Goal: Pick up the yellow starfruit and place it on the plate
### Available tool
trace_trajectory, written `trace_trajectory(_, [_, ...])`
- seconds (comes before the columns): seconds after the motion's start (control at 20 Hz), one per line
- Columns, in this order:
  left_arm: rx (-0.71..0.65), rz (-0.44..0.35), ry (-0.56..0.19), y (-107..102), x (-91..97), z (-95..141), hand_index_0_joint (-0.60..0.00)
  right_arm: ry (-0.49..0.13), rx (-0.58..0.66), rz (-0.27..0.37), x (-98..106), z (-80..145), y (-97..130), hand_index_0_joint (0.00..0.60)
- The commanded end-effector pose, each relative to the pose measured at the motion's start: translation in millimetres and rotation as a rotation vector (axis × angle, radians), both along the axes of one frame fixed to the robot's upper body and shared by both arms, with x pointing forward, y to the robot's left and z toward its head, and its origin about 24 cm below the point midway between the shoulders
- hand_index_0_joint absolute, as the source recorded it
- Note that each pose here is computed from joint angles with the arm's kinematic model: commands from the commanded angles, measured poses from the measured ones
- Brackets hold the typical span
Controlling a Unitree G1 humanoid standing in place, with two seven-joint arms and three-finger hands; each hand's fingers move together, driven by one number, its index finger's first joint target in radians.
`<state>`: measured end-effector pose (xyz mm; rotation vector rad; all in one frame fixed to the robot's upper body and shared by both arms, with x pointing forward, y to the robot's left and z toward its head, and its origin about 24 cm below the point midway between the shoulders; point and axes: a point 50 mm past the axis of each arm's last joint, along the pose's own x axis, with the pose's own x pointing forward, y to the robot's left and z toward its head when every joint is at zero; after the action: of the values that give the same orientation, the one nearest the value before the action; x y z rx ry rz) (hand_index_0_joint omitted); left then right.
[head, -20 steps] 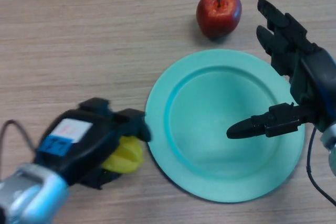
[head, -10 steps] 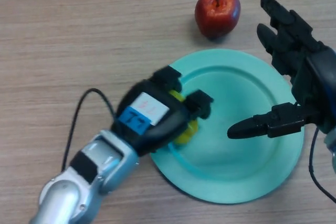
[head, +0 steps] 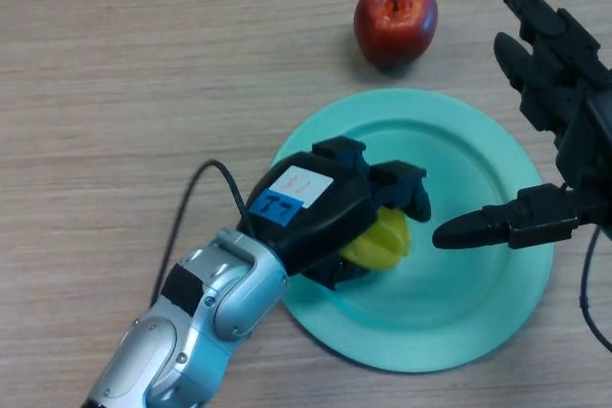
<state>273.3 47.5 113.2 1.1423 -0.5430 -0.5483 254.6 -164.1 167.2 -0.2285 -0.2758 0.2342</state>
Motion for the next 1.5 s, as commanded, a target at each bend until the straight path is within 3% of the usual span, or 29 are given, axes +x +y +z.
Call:
trace_trajectory(0.05, [-0.099,-0.01,-0.134,3,0.6,30,-0.15,-0.199,0.016,-0.002,-9,29,-6,0.0])
trace_trajectory(0.1, [-0.096,0.003,-0.153,5,1.0,32,-0.049,-0.198,0.017,0.003,-9,29,-6,0.0])
trace_trajectory(0.15, [-0.095,0.015,-0.172,6,1.5,34,0.0,-0.194,0.014,0.009,-9,29,-5,0.0])
trace_trajectory(0.4, [-0.148,0.051,-0.238,16,0.4,45,0.0,-0.189,0.016,0.012,-7,29,-5,0.0])
trace_trajectory(0.5, [-0.334,0.093,-0.239,28,-3.6,60,0.0,-0.185,0.003,0.007,-4,28,-4,0.0])
trace_trajectory(0.55, [-0.507,0.113,-0.231,39,-7.3,74,0.0,-0.183,0.007,0.006,-4,29,-4,0.0])
trace_trajectory(0.7, [-0.728,0.16,-0.221,67,-17.1,84,0.0,-0.191,-0.002,0.012,-4,28,-3,0.0])
trace_trajectory(0.8, [-0.884,0.128,-0.135,85,-26.7,90,0.0,-0.188,0.004,0.011,-5,28,-4,0.0])
trace_trajectory(0.85, [-0.98,0.106,-0.043,94,-32.0,92,0.0,-0.19,-0.011,0.008,-5,26,-3,0.0])
trace_trajectory(0.95, [-1.096,0.084,0.063,110,-40.8,91,0.0,-0.193,-0.012,0.017,-4,25,-2,0.0])
trace_trajectory(1.0, [-1.133,0.077,0.085,115,-42.6,92,0.0,-0.194,-0.011,0.018,-4,25,-2,0.0])
trace_trajectory(1.1, [-1.109,0.157,0.103,124,-38.8,84,0.0,-0.203,-0.009,0.019,-5,25,-1,0.0])
trace_trajectory(1.15, [-1.044,0.217,0.067,128,-37.2,80,0.0,-0.199,-0.007,0.021,-7,22,1,0.0])
trace_trajectory(1.3, [-0.979,0.244,-0.014,135,-40.0,80,0.0,-0.189,0.017,0.036,-9,19,3,0.0])
trace_trajectory(1.5, [-0.986,0.266,-0.044,138,-41.0,80,0.0,-0.219,0.017,0.045,-9,21,7,0.0])
